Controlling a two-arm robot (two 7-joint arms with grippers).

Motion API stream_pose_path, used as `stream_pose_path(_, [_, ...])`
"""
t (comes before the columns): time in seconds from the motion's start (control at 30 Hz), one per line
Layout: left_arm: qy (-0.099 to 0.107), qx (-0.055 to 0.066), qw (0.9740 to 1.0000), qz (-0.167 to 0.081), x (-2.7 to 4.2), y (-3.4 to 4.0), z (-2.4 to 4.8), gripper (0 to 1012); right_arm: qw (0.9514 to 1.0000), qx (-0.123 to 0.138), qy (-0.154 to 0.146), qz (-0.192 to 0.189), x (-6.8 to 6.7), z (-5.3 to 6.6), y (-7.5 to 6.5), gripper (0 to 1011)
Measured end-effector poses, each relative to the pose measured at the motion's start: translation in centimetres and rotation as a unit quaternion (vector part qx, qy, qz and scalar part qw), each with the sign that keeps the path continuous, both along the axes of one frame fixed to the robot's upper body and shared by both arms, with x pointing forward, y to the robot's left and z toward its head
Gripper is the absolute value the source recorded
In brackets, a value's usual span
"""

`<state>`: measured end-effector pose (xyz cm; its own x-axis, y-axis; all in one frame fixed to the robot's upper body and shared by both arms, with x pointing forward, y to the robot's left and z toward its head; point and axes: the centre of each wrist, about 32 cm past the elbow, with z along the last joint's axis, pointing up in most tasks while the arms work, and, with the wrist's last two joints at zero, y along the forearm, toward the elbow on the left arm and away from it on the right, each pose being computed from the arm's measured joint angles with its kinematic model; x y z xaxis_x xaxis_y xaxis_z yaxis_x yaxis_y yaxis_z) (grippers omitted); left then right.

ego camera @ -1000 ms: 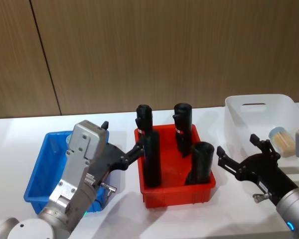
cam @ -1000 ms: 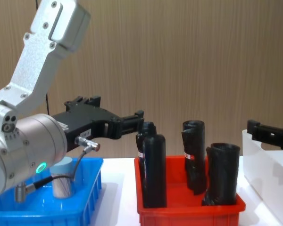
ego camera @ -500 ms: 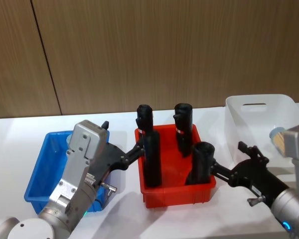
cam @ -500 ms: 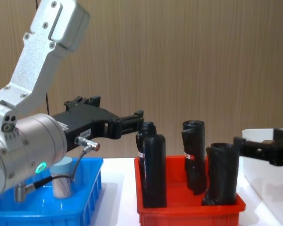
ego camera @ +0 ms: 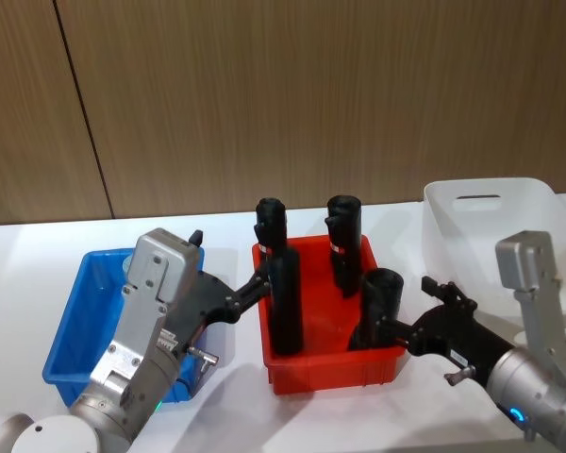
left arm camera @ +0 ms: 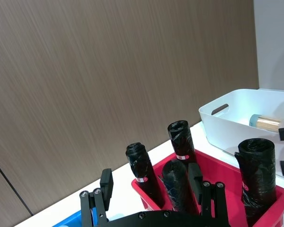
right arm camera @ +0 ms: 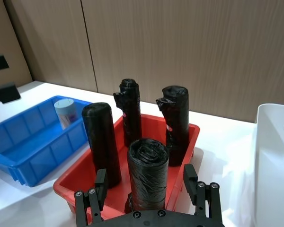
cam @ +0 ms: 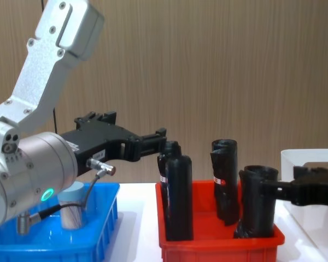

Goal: Pick the cotton swabs from the blue box and place them into the white box.

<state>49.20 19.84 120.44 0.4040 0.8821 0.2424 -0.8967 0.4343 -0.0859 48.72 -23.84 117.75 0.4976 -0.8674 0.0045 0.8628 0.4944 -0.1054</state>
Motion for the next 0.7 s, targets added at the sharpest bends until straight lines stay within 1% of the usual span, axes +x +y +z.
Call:
stream_pose_path(0.23, [0.000, 0.000, 1.0000, 0.000, 0.00, 0.00, 0.00, 1004, 0.9999, -0.005, 0.011, 0.005, 1.0, -0.3, 0.2, 1002])
stream_pose_path(0.33, [0.000, 0.000, 1.0000, 0.000, 0.00, 0.00, 0.00, 1004, 0.9998, -0.007, 0.017, 0.007, 1.7, -0.5, 0.3, 1001])
stream_pose_path(0.6, [0.000, 0.000, 1.0000, 0.000, 0.00, 0.00, 0.00, 1004, 0.9996, -0.009, 0.026, 0.004, 2.9, -0.8, 0.5, 1001])
stream_pose_path(0.67, [0.000, 0.000, 1.0000, 0.000, 0.00, 0.00, 0.00, 1004, 0.9996, -0.010, 0.028, 0.003, 3.2, -0.9, 0.5, 996])
stream_pose_path(0.7, [0.000, 0.000, 1.0000, 0.000, 0.00, 0.00, 0.00, 1004, 0.9995, -0.010, 0.029, 0.002, 3.3, -0.9, 0.5, 973])
